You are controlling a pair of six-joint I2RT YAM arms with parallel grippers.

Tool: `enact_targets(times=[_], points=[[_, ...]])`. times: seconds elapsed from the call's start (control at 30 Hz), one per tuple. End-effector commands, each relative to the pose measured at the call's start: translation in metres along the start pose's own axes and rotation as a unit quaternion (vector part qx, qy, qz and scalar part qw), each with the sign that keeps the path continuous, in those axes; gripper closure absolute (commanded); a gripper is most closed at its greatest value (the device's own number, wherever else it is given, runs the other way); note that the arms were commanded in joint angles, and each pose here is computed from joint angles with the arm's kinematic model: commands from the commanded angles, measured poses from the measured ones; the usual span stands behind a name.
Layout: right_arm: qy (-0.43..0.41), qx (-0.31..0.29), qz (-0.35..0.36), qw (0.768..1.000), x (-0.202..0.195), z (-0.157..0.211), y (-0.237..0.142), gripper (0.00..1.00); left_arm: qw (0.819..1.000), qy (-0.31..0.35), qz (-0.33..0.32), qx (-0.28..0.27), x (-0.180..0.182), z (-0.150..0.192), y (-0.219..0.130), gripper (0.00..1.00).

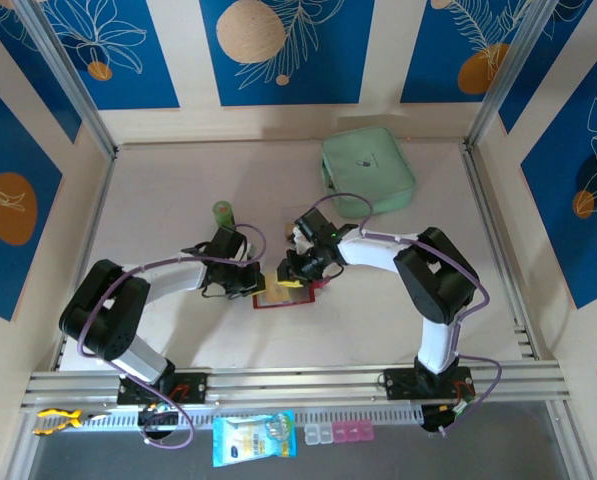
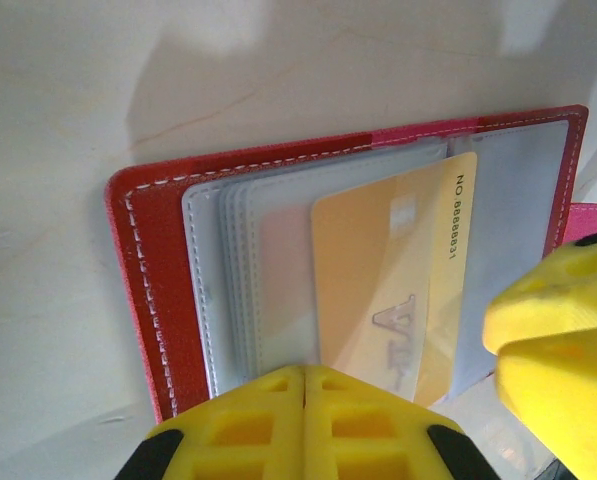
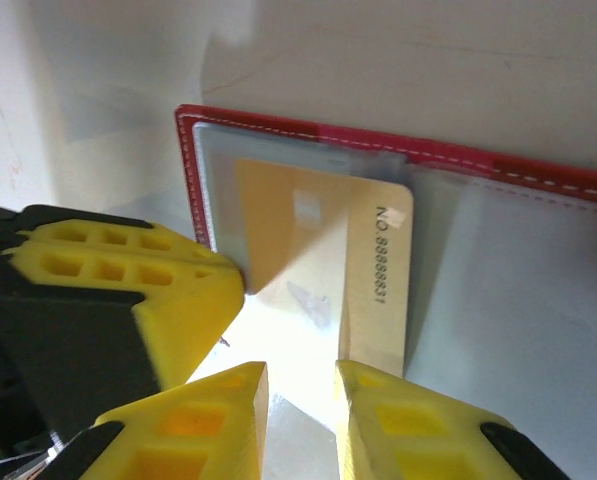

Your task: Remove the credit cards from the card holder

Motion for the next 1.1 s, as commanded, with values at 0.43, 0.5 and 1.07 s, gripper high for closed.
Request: enact_targets(times=[0.43, 0.5, 1.07], points=[[0.005, 0.002, -0.020, 1.000, -0.016, 0.005, -0.009, 0.71, 1.000, 0.010, 0.020, -0.001, -0.020, -0.005, -0.005, 1.00], [0.006, 0.003, -0.023, 1.000, -0.018, 0.005, -0.008, 0.71, 1.000, 0.008, 0.028, 0.002, -0.021, -0.005, -0.001, 1.00], [0.017, 0.029, -0.037, 0.999, -0.027, 0.004, 0.008, 0.74, 0.999, 0.004, -0.034, 0.025, 0.004, 0.006, 0.007, 1.00]])
Point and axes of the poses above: each hand's point on the last joint's axis, 136 mm out from that joint toward the fingers, its own y axis out along the fingers, its own x axis along the line the jaws close on, z = x × y, the point moved 4 cm from there along -y, back along the fingers
